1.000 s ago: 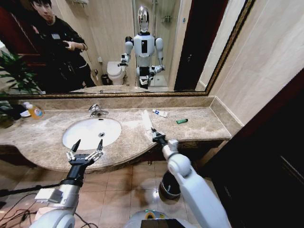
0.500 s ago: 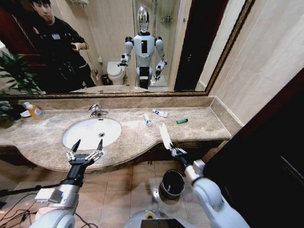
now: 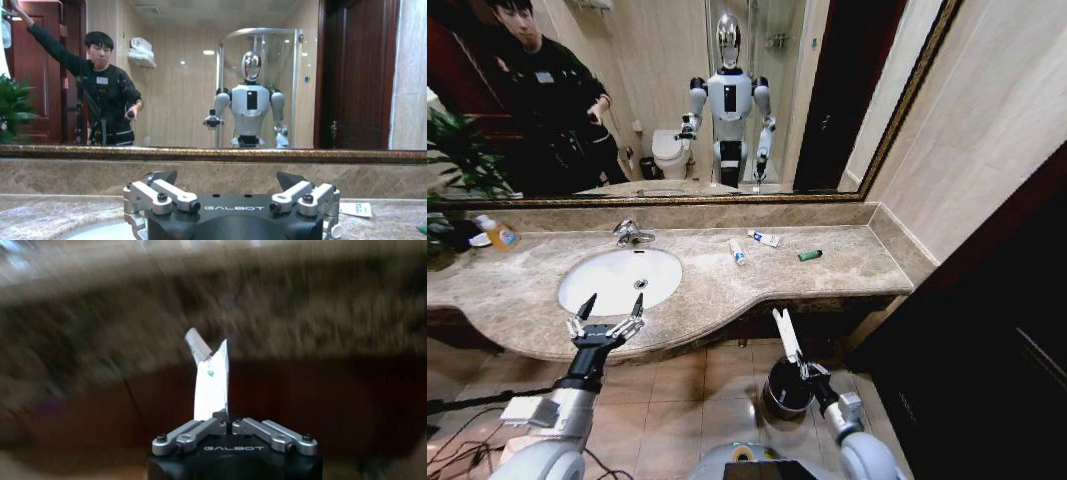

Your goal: Pick up the trash from the sink and place it in the trash bin.

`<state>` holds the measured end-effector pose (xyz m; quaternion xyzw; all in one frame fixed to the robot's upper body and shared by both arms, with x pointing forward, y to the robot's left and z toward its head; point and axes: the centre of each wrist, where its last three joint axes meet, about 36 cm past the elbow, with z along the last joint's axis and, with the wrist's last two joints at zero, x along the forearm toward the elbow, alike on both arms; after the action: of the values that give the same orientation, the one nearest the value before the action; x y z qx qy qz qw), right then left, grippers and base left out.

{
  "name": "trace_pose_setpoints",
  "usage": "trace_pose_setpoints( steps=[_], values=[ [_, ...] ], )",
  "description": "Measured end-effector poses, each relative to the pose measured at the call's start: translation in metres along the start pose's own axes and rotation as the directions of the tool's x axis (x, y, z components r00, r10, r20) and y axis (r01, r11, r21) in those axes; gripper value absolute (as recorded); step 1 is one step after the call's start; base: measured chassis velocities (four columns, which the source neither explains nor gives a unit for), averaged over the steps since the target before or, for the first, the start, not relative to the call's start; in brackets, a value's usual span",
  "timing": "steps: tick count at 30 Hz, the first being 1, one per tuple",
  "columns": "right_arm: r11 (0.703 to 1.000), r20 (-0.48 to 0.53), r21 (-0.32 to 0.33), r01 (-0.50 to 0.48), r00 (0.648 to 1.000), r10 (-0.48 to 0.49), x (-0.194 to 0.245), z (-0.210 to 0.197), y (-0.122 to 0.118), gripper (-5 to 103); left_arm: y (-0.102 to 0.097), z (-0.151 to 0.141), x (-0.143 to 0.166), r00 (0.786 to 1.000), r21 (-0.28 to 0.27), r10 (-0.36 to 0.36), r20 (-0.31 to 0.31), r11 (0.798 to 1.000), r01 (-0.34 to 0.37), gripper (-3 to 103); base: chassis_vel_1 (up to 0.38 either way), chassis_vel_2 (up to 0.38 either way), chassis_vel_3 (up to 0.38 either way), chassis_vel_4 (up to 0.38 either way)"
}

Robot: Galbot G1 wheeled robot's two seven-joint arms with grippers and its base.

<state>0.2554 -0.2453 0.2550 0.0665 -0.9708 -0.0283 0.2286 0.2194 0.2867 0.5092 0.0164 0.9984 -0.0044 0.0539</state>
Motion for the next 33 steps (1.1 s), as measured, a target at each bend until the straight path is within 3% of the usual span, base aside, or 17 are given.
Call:
trace_pose_setpoints(
  steps=[5,8,15,25,27,29,30,31,33],
  values=[
    [0.999,-0.09,0.001,-0.046,0.995,0.046,-0.03,0.037,-0.011,0,0.0,0.0,0.0,1.0,0.0,0.0,0.0,1.0,0.0,100,0.0,0.0,0.0,0.0],
    [0.995,-0.176,0.004,-0.095,0.98,0.094,-0.052,0.08,-0.02,0,0.0,0.0,0.0,1.0,0.0,0.0,0.0,1.0,0.0,100,0.0,0.0,0.0,0.0],
    [0.991,-0.259,0.019,-0.132,0.957,0.132,-0.068,0.121,-0.029,0,0.0,0.0,0.0,1.0,0.0,0.0,0.0,1.0,0.0,100,0.0,0.0,0.0,0.0],
    [0.991,-0.275,0.024,-0.129,0.953,0.131,-0.074,0.128,-0.022,0,0.0,0.0,0.0,1.0,0.0,0.0,0.0,1.0,0.0,100,0.0,0.0,0.0,0.0],
    [0.992,-0.27,0.032,-0.124,0.954,0.128,-0.077,0.127,-0.021,11,0.0,0.0,0.0,1.0,0.0,0.0,0.0,1.0,0.0,100,0.0,0.0,0.0,0.0],
    [0.992,-0.269,0.034,-0.123,0.955,0.128,-0.077,0.126,-0.02,11,0.0,0.0,0.0,1.0,0.0,0.0,0.0,1.0,0.0,100,0.0,0.0,0.0,0.0],
    [0.992,-0.267,0.035,-0.122,0.955,0.127,-0.077,0.126,-0.019,21,0.0,0.0,0.0,1.0,0.0,0.0,0.0,1.0,0.0,100,0.0,0.0,0.0,0.0],
    [0.992,-0.265,0.035,-0.122,0.956,0.127,-0.077,0.125,-0.019,21,0.0,0.0,0.0,1.0,0.0,0.0,0.0,1.0,0.0,100,0.0,0.0,0.0,0.0],
    [0.992,-0.26,0.037,-0.12,0.957,0.126,-0.078,0.124,-0.018,32,0.0,0.0,0.0,1.0,0.0,0.0,0.0,1.0,0.0,100,0.0,0.0,0.0,0.0]
  ],
)
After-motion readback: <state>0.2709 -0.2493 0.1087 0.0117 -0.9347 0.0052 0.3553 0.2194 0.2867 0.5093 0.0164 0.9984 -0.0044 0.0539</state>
